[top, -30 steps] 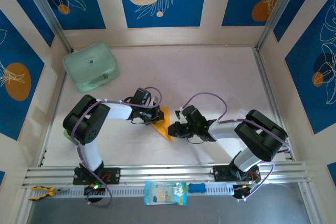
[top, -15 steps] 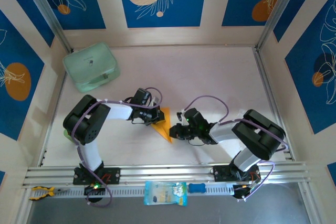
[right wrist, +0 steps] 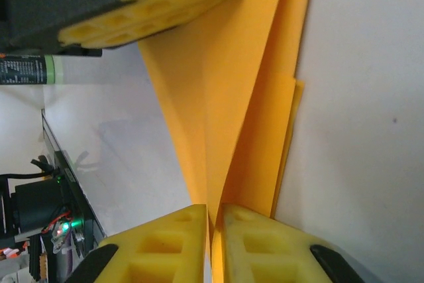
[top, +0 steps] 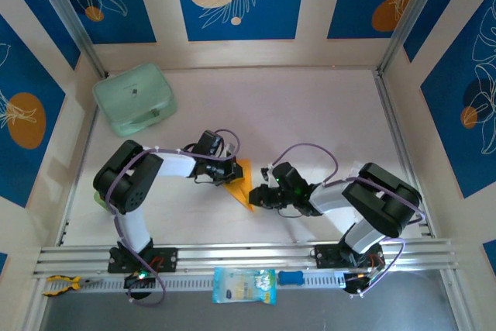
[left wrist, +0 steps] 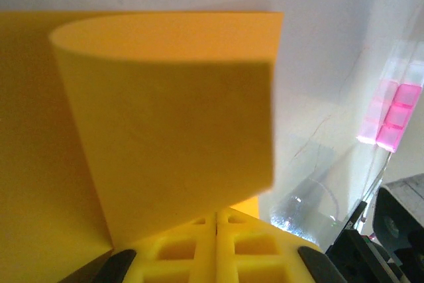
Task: Fold a paper plane with a square sheet of paper (pick it up from the middle)
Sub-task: Fourth fold the wing at the center of the table.
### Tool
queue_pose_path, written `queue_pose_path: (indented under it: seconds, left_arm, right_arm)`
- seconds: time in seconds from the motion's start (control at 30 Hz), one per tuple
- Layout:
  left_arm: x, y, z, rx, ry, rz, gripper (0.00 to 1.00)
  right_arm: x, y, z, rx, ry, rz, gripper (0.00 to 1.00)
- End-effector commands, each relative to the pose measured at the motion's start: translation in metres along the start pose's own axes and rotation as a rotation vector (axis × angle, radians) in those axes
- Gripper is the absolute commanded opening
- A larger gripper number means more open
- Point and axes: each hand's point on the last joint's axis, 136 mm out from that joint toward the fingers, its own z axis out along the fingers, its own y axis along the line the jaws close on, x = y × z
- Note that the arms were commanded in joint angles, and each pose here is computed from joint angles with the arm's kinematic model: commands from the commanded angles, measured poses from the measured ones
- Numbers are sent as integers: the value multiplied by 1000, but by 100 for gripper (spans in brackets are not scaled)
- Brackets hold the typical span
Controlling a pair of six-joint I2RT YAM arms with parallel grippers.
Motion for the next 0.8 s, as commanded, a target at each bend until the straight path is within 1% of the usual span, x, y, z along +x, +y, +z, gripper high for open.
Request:
queue_pose_path:
  seconds: [0.0, 0.17, 0.33, 0.43, 0.5, 0.63, 0.77]
  left_arm:
    - [8, 28, 7, -92, 21, -35, 3]
    - [8, 28, 7, -91, 21, -35, 3]
    - [8, 28, 7, -90, 22, -35, 3]
    - [8, 28, 7, -90, 20, -34, 2]
    - [8, 28, 7, -90, 21, -35, 3]
    - [9, 29, 8, -91, 23, -36, 3]
    - [9, 29, 8, -89, 23, -38, 3]
  right_arm:
    - [20, -14, -4, 62, 59, 14, 16]
    - [23, -20, -6, 107, 57, 7, 17]
    - [27, -21, -5, 103, 70, 8, 11]
    - [33, -28, -5, 120, 78, 31, 9]
    - [35, -33, -7, 128, 70, 47, 10]
    - [34, -30, -11, 126, 61, 43, 14]
    - [35, -24, -13, 108, 67, 29, 14]
